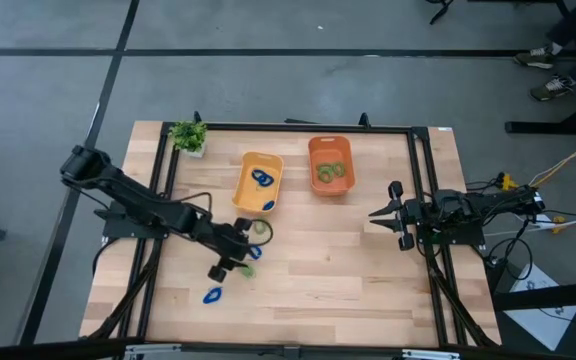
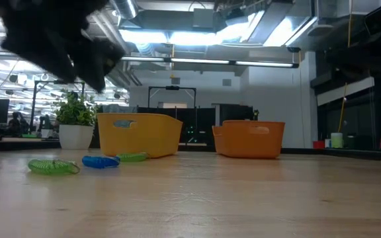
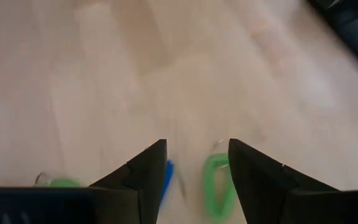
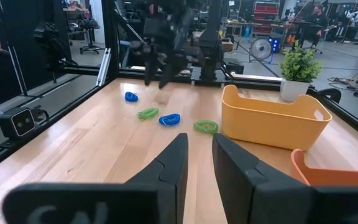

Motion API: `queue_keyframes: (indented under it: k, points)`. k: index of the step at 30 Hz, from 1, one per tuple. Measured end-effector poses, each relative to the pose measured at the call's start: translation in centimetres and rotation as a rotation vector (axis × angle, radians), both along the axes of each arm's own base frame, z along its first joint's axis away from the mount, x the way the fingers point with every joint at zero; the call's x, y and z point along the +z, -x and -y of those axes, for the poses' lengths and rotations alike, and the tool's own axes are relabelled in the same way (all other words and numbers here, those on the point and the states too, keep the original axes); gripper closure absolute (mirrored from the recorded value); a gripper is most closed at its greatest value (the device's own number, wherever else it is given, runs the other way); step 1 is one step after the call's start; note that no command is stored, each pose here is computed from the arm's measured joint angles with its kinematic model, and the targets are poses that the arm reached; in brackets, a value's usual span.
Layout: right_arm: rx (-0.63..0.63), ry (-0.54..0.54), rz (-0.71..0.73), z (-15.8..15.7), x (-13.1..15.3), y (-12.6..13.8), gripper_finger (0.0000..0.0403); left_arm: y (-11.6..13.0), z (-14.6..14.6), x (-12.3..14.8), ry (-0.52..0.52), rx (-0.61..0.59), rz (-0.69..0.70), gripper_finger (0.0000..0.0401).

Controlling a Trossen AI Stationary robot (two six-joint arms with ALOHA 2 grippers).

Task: Sort items
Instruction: Put the blue keychain into the yellow bin

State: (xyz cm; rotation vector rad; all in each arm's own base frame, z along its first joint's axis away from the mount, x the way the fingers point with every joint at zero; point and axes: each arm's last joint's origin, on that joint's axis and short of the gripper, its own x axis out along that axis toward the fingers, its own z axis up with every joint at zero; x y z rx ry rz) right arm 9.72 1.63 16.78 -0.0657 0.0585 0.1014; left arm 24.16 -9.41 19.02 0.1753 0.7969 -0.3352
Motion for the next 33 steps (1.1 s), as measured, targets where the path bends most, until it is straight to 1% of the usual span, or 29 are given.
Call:
queue_keyframes:
  k: [4,6,10,15,19,21,25,30,33]
  points:
    - [0.000,0.002,0.000,0.0,0.0,0.0,0.0327,-0.6,-0.1,-1.6,-0.079,0.058,-0.037,0.0242]
    - [0.000,0.000,0.000,0.0,0.0,0.0,0.0327,-0.9,-0.3,-2.2,-0.099,0.083,-0.056,0.0245]
    - [0.000,0.002,0.000,0.0,0.0,0.0,0.0327,-1.3,-0.5,-3.5,-0.114,0.102,-0.107,0.0248]
    - [0.000,0.001,0.000,0.0,0.0,0.0,0.0327,-1.5,-0.4,-4.8,-0.116,0.086,-0.165,0.0248]
    - [0.000,0.000,0.000,0.0,0.0,0.0,0.0327,-1.5,-0.4,-5.5,-0.138,0.065,-0.197,0.0248]
    - [0.000,0.000,0.000,0.0,0.0,0.0,0.0327,-1.5,-0.5,-6.0,-0.159,0.071,-0.217,0.0249]
    - [0.000,0.001,0.000,0.0,0.0,0.0,0.0327,-1.7,-0.7,-6.8,-0.159,0.073,-0.255,0.0249]
    - [0.001,0.002,0.000,0.0,0.0,0.0,0.0327,-1.9,-0.9,-7.2,-0.153,0.075,-0.268,0.0249]
    - [0.000,-0.001,0.000,0.0,0.0,0.0,0.0327,-1.8,-0.9,-7.0,-0.153,0.079,-0.257,0.0261]
